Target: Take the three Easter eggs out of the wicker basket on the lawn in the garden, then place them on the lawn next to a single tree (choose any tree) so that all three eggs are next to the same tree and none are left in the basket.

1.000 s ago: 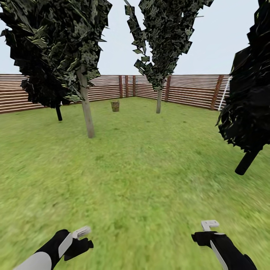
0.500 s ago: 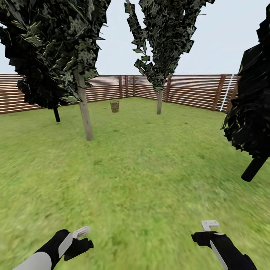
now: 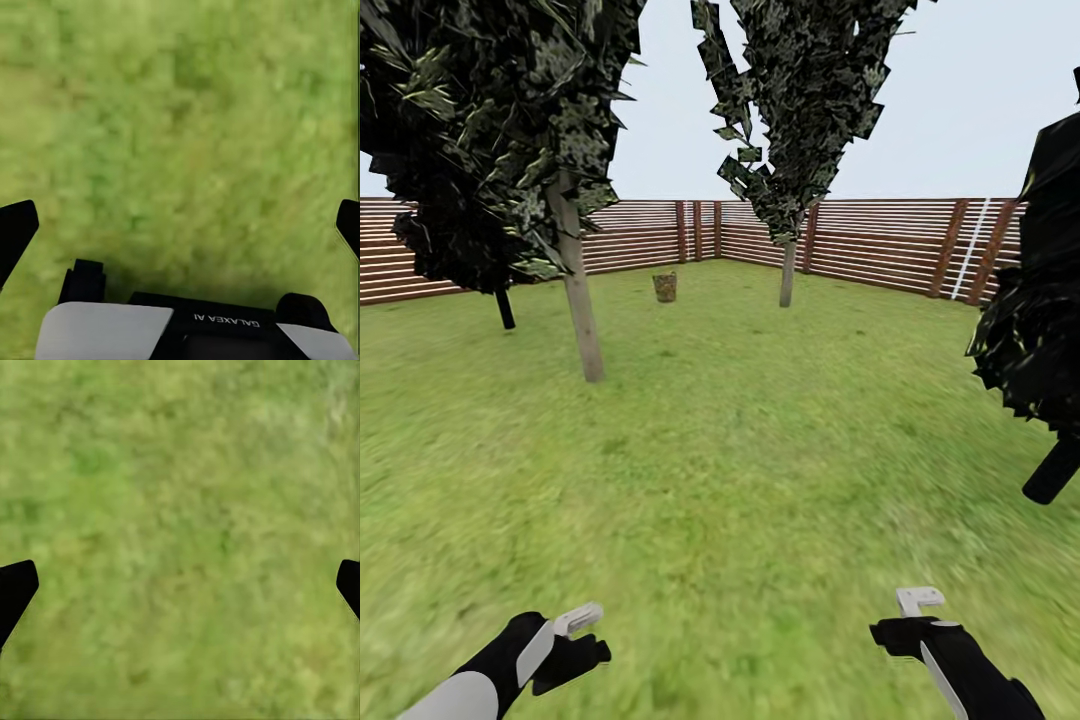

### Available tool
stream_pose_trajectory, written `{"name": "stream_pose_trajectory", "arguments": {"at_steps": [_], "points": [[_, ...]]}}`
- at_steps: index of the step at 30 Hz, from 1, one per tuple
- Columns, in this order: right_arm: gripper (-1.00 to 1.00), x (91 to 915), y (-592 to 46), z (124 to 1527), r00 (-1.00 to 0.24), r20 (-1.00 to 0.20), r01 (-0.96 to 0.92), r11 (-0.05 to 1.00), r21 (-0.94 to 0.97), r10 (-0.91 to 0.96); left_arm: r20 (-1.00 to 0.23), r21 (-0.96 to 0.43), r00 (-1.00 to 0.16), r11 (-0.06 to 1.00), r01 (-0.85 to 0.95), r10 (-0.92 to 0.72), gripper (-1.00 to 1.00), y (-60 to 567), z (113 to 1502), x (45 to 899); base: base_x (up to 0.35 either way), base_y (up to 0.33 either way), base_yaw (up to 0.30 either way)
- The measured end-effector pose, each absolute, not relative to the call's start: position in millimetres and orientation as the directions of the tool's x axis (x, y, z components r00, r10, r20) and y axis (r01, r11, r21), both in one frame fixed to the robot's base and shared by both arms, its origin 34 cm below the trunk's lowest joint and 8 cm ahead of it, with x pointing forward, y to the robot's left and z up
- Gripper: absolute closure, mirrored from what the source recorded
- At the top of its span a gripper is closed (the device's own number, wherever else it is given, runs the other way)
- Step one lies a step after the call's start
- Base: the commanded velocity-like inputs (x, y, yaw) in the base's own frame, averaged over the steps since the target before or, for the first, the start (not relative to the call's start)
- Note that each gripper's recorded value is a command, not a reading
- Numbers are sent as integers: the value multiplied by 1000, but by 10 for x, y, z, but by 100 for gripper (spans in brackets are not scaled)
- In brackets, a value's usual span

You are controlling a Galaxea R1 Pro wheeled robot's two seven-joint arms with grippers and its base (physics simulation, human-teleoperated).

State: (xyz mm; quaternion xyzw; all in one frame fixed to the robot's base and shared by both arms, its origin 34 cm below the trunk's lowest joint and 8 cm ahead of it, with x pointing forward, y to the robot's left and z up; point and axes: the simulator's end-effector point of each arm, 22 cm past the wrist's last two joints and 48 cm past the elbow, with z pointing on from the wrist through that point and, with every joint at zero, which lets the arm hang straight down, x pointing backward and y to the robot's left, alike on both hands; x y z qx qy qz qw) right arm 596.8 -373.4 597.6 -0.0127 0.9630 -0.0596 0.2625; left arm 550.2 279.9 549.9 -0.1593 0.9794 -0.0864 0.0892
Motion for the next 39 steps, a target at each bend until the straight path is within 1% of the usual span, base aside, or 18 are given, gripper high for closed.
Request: {"name": "stream_pose_trajectory", "arguments": {"at_steps": [39], "points": [[-100,5949,-3740,5958,-865,-498,3,991,-131,-63,-147,-200,-934,934,-295,-327,-100,2781,5498,5502,344,0,0]]}}
